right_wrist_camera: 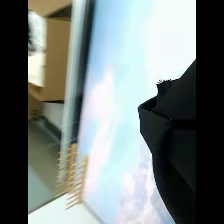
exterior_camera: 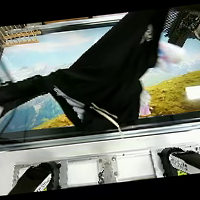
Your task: Fold the clothes and pants, and hang the long-sleeved shirts on hangers.
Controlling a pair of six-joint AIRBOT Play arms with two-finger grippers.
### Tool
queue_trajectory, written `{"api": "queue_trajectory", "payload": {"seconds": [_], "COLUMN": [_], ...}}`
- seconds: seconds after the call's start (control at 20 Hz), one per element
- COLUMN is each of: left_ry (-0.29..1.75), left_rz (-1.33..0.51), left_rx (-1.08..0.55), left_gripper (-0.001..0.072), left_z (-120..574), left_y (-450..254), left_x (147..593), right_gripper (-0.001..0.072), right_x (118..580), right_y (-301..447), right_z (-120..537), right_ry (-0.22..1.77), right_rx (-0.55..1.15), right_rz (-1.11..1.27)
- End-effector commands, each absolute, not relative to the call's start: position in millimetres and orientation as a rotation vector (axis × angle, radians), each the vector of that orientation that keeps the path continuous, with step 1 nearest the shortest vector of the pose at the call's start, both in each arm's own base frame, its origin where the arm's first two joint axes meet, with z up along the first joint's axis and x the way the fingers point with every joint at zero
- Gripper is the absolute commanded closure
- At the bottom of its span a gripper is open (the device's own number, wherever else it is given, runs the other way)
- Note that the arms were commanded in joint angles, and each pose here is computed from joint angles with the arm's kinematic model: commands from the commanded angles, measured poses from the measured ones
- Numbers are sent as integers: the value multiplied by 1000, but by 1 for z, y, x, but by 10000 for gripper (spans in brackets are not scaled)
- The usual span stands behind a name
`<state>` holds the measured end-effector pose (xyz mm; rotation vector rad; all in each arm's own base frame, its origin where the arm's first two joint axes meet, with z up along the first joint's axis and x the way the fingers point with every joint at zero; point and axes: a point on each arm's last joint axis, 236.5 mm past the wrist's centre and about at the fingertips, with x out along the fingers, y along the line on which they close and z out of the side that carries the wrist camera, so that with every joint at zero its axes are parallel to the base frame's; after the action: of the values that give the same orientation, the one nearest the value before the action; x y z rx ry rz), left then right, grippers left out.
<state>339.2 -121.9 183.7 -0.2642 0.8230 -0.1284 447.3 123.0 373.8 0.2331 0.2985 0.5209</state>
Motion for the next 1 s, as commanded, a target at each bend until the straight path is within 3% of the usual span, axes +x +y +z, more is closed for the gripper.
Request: {"api": "queue_trajectory", "payload": {"seconds": [0.0,0.05,0.1,0.2,0.3,0.35,0.4,0.55,0.7,0.95], "left_ry": [847,814,817,848,935,1000,1077,1346,1470,1437], "left_rz": [-9,13,36,63,20,-11,-27,-67,-199,-278], "left_rx": [-274,-314,-382,-483,-440,-398,-364,-348,-418,-467], "left_gripper": [602,249,77,78,78,78,78,78,78,78], "left_z": [100,95,90,87,77,64,47,-24,-74,-99], "left_y": [-95,-86,-77,-52,-33,-28,-24,-31,-70,-108], "left_x": [416,440,457,477,471,459,442,373,323,310], "right_gripper": [614,247,9,12,33,131,176,211,211,211], "right_x": [545,564,574,576,567,557,546,502,454,376], "right_y": [123,120,119,105,81,69,58,40,32,44], "right_z": [266,243,225,210,209,210,208,181,140,68], "right_ry": [446,470,501,544,581,606,639,783,917,1098], "right_rx": [313,353,392,439,439,431,415,342,315,374], "right_rz": [455,442,443,438,422,418,412,375,304,286]}}
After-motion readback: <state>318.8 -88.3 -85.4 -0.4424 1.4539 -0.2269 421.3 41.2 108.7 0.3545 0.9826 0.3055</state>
